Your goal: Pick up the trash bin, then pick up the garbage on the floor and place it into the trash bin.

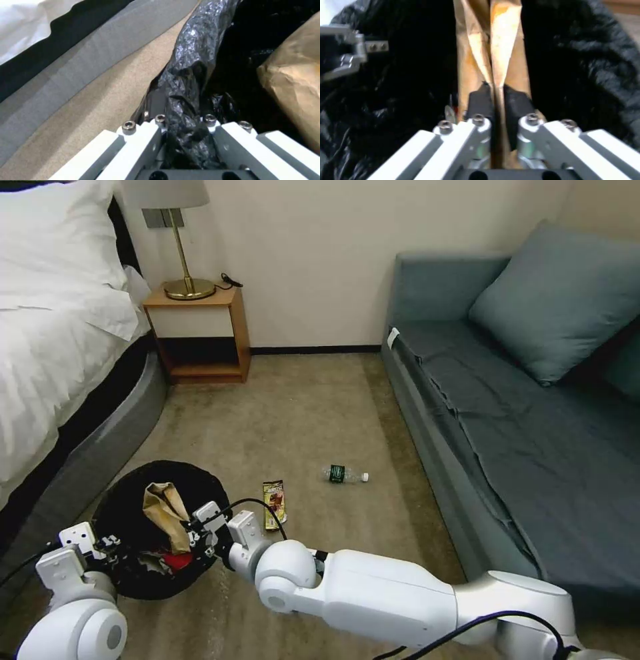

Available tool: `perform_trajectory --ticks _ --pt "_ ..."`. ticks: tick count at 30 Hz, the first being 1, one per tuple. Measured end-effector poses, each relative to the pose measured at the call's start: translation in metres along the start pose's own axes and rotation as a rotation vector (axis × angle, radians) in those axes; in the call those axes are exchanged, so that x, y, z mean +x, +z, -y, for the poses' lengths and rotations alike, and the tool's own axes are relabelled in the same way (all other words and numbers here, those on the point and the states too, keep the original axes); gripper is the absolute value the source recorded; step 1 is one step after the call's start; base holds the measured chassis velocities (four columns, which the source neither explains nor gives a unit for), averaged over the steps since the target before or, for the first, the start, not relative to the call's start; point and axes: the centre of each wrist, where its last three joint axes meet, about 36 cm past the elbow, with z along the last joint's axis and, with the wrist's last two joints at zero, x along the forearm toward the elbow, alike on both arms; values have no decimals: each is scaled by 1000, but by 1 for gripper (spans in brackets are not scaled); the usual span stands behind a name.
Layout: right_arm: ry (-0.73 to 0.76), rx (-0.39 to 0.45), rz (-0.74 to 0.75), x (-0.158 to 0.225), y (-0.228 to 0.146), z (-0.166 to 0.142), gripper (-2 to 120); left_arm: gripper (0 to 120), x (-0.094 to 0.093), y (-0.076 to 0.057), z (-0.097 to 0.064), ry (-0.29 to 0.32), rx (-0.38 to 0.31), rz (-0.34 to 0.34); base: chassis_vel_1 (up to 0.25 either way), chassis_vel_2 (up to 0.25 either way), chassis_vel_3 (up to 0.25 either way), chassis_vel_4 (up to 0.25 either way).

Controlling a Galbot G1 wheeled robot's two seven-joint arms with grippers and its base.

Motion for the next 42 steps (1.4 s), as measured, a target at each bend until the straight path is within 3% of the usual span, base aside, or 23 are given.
perform_trajectory --ticks 15,19,20,23,28,33,37,42 --pt "1 -9 61 16 -26 0 64 3 -6 3 -1 -7 -1 -11 0 0 0 0" --pt "60 -43 178 33 -66 23 82 3 -11 4 -6 -25 -1 -8 0 0 0 0" --pt "60 -43 178 33 -66 23 82 3 -11 4 -6 -25 -1 -8 0 0 0 0" --pt "131 -43 301 58 -89 58 96 3 -15 2 -13 -49 0 2 0 0 0 0" --pt "223 40 435 97 -95 99 99 3 -20 0 -19 -65 9 10 0 0 0 0" --pt "309 200 518 152 -70 131 100 3 -23 -2 -23 -70 30 9 0 0 0 0" --pt "341 265 554 174 -42 135 100 3 -25 -3 -26 -74 40 9 0 0 0 0" --pt "373 271 552 182 -18 130 100 3 -27 -2 -28 -83 43 4 0 0 0 0"
